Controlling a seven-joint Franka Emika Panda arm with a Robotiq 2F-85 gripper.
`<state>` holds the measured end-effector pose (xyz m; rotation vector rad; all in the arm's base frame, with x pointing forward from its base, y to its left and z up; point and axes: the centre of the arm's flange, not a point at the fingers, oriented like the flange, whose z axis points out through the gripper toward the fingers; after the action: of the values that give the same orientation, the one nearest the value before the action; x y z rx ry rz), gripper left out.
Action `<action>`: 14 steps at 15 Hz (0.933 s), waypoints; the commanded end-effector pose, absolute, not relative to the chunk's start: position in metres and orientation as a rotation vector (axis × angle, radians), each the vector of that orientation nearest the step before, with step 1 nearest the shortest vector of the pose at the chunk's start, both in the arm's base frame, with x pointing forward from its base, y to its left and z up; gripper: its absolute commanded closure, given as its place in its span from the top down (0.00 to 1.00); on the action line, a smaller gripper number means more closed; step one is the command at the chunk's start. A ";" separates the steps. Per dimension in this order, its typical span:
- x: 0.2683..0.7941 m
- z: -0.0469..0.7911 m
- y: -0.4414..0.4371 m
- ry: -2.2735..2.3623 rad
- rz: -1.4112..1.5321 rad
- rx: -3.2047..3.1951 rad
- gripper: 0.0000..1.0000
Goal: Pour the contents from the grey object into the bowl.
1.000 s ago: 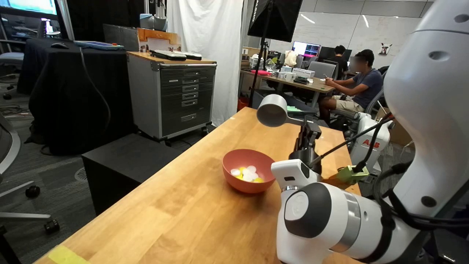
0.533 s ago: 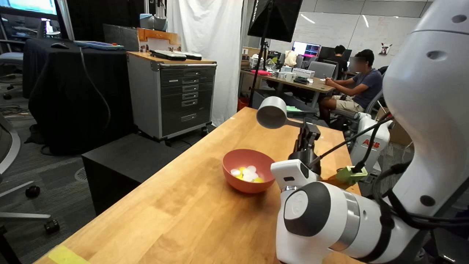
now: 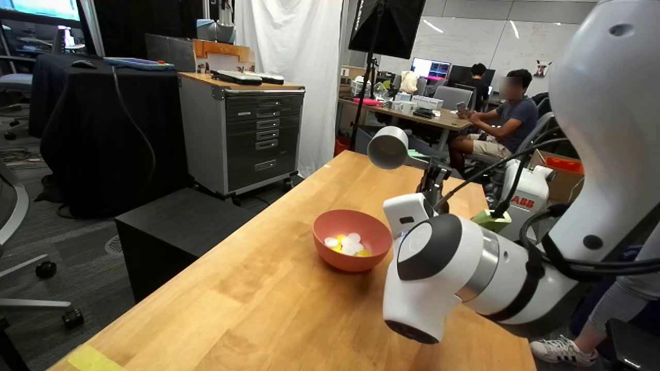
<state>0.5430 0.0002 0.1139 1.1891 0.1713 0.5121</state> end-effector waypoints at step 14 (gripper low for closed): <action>0.514 0.240 -0.065 0.027 0.226 2.030 0.06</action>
<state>0.5351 -0.0369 0.1929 1.8873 0.0423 0.2759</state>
